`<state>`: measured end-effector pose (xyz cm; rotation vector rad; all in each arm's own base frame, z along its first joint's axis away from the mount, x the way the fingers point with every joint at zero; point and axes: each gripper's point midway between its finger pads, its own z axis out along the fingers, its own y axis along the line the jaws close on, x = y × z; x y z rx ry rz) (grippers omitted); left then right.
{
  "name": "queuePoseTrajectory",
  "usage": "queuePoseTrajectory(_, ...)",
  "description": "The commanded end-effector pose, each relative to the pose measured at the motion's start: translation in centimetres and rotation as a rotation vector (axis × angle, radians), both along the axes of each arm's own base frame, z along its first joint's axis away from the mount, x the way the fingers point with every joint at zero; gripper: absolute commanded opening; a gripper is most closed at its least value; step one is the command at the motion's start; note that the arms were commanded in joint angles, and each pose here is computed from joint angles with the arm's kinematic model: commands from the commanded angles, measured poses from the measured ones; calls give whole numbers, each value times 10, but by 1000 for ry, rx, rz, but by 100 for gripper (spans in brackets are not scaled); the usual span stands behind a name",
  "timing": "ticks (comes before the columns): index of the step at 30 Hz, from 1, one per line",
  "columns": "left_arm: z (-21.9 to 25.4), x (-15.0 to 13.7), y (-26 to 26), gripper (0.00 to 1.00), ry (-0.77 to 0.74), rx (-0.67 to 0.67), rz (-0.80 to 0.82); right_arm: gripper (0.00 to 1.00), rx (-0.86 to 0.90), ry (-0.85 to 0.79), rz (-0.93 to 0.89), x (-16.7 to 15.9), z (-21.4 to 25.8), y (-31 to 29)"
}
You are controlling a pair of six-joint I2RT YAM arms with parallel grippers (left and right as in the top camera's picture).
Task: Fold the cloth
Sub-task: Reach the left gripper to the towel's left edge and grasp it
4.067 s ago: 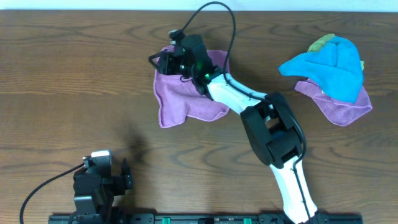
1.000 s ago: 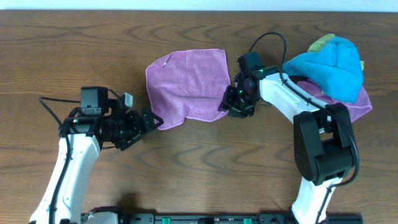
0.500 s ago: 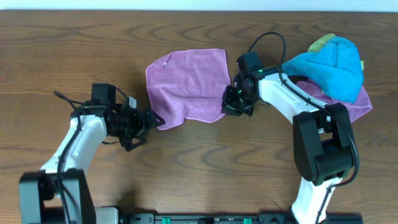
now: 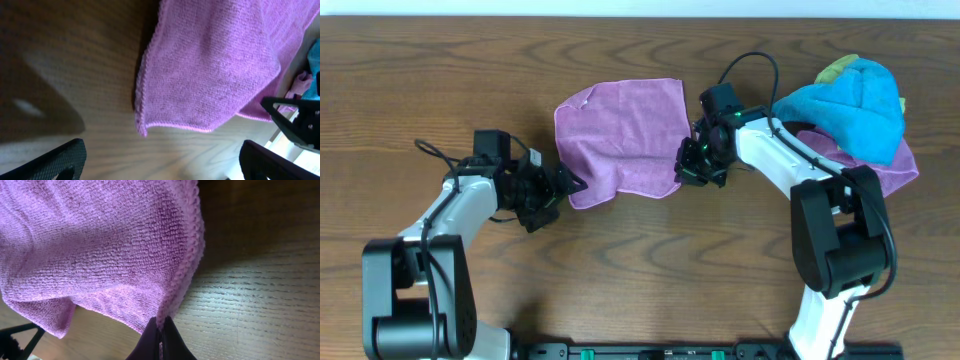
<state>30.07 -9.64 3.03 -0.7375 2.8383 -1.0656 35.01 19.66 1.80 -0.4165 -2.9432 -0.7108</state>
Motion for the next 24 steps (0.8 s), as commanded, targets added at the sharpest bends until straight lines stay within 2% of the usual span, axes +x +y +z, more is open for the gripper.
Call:
queuePoseTrajectory(1, -2, 8, -1, 100, 1, -4, 21, 2, 21, -2, 11, -3, 5, 5)
queuePoseTrajectory(14, -16, 21, -12, 100, -3, 4, 37, 2, 28, 1, 11, -3, 6, 6)
queuePoseTrajectory(18, -23, 18, -21, 78, 7, 17, 6, 1, 28, 0, 12, -3, 6, 6)
queuePoseTrajectory(23, -33, 14, -22, 56, 21, 72, -6, 2, 35, 3, 13, -4, 7, 7)
queuePoseTrajectory(24, -35, 14, -21, 47, 22, 85, -7, 1, 42, 5, 14, -4, 7, 8)
